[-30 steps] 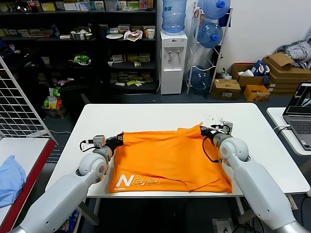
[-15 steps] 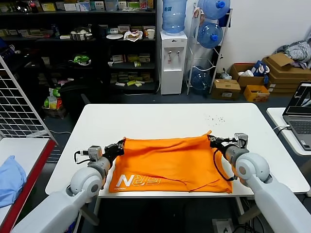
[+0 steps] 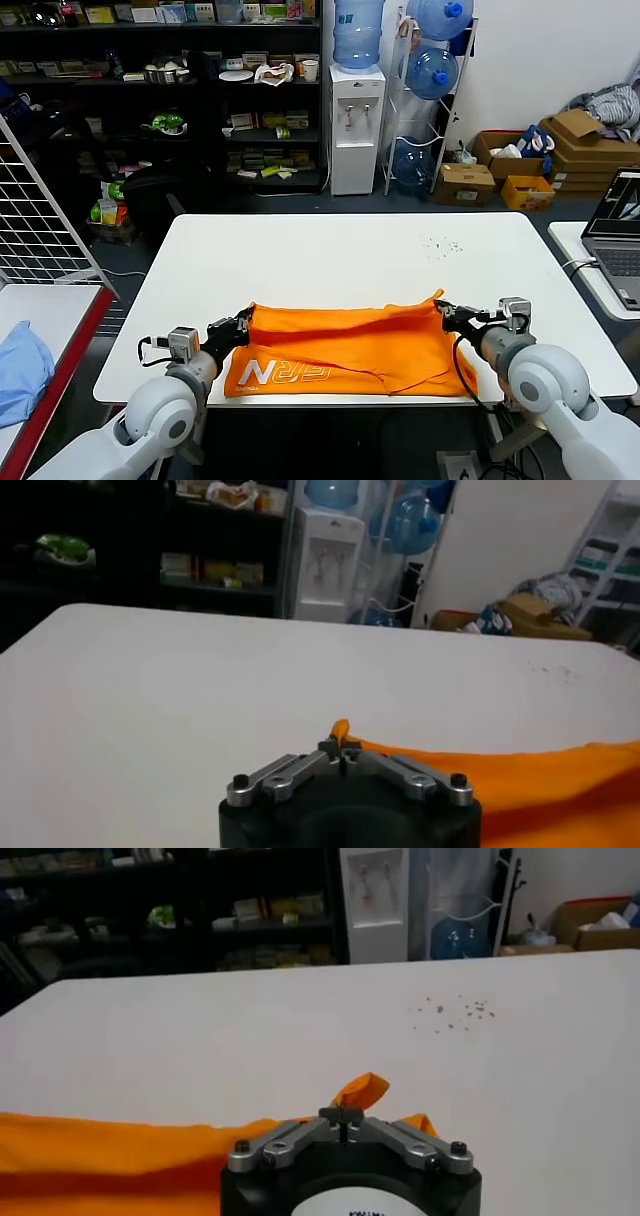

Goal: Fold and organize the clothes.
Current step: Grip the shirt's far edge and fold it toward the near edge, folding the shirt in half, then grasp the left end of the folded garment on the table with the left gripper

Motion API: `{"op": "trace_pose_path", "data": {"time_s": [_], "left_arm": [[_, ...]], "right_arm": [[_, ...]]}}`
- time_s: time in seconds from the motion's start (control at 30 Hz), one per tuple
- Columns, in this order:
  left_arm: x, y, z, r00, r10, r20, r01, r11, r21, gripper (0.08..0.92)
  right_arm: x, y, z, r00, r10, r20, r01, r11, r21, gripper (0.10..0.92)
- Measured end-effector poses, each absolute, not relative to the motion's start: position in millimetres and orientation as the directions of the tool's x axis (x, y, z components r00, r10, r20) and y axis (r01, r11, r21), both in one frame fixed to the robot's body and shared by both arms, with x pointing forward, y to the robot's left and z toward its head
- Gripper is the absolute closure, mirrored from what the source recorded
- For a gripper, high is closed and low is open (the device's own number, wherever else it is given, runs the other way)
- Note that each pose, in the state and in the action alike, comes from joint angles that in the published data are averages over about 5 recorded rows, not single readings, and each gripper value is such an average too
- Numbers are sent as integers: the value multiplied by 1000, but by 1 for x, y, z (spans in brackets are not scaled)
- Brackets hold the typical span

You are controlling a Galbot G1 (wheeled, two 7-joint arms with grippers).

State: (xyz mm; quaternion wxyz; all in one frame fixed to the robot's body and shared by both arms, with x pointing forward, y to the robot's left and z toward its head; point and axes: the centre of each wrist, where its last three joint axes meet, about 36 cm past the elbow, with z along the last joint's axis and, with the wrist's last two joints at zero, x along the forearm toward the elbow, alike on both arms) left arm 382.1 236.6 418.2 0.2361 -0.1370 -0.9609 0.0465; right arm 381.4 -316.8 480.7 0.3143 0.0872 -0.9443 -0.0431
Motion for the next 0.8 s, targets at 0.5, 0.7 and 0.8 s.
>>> {"op": "trace_pose_path", "data": {"time_s": [0.5, 0.7, 0.8], "left_arm": [[353, 251, 406, -830, 270, 488, 231, 963, -139, 594], [347, 253, 396, -831, 254, 496, 212, 967, -140, 421], [345, 253, 390, -831, 247, 499, 201, 969, -145, 334]], "right_arm": [[350, -323, 485, -776, -191, 602, -143, 981, 127, 488], [343, -325, 484, -779, -179, 601, -129, 984, 126, 315], [341, -326, 484, -780, -175, 601, -124, 984, 127, 228]]}}
